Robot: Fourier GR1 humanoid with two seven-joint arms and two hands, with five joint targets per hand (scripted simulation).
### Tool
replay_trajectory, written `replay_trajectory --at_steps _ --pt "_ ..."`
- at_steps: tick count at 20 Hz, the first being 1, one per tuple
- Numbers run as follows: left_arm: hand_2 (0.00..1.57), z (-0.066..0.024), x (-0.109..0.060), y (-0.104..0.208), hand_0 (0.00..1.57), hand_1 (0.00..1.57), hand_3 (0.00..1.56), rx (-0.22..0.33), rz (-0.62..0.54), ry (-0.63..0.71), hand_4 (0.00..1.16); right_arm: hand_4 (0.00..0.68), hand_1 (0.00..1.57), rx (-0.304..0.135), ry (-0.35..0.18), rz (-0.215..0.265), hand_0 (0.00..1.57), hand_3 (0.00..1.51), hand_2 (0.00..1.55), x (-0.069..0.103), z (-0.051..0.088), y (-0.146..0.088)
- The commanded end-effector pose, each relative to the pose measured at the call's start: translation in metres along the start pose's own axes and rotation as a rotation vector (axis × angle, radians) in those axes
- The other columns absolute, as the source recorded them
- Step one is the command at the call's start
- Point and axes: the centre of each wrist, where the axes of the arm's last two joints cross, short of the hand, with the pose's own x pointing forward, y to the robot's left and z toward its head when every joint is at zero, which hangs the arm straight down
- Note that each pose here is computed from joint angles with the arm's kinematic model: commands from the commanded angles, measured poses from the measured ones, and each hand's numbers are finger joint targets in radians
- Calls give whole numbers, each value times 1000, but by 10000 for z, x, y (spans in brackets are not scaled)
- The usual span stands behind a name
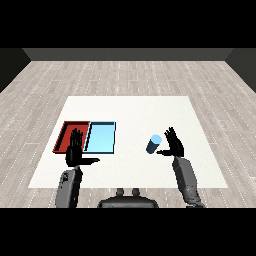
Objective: Pick the blue can and put it in the blue box
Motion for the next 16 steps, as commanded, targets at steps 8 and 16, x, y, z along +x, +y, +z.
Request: replay_trajectory --at_steps 8,16 --pt "0 99 46 74 0 0 0 -6 -11 -1 0 0 0 15 7 -43 0 0 0 -150 -98 216" --pt "0 -9 113 -116 0 0 0 -1 -14 -17 0 0 0 24 21 -19 0 0 0 -233 -79 295"
